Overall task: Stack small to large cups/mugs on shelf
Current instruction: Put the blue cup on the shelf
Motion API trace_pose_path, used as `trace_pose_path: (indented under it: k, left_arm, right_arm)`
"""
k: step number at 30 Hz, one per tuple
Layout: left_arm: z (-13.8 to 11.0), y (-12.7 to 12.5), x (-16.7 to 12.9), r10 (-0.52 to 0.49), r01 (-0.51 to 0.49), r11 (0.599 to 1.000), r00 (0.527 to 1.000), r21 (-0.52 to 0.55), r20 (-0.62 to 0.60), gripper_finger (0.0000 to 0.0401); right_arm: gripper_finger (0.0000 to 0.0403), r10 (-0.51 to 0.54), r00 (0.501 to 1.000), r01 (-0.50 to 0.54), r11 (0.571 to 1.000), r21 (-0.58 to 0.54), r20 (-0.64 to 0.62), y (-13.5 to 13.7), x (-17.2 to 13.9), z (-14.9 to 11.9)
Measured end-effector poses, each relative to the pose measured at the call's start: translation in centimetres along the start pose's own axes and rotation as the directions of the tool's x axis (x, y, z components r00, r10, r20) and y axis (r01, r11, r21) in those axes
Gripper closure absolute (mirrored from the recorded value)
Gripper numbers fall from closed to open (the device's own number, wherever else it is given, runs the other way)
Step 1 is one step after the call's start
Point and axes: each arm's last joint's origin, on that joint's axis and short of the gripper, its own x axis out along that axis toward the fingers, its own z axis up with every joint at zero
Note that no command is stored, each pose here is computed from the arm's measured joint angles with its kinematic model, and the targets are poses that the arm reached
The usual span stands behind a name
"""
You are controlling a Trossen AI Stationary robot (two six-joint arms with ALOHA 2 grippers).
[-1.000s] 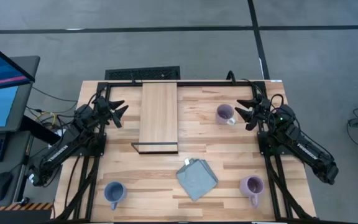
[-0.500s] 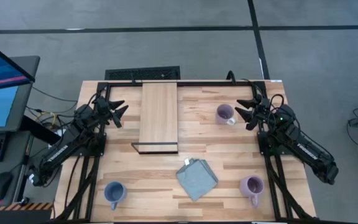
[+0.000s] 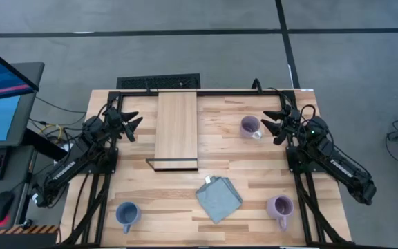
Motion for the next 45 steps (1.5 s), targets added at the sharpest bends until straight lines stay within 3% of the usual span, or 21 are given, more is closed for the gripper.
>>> trace_pose_path:
  k: [19,38,42,45]
  left_arm:
    - [0.0,-0.1,0.0,-0.031,0.031,0.999,1.000,-0.022,-0.004,0.0226]
    - [1.0,-0.4,0.0,-0.084,0.084,0.996,0.992,0.002,0.097,0.0187]
    - [1.4,-0.6,-0.1,-0.146,0.144,0.989,0.980,0.022,0.136,0.0165]
    - [2.2,-1.1,-0.3,-0.254,0.245,0.967,0.948,0.067,0.190,0.0155]
  right_arm:
    - [0.0143,-0.002,1.000,0.002,1.000,0.000,0.000,0.0,0.0,0.0]
    - [0.0143,-0.007,1.000,0.007,1.000,0.007,-0.017,-0.1,0.0,-0.2]
    - [0.0143,-0.012,0.999,0.012,1.000,0.012,-0.033,-0.1,0.0,-0.3]
    - [0.0143,-0.012,0.999,0.013,1.000,0.007,-0.035,-0.1,0.0,-0.4]
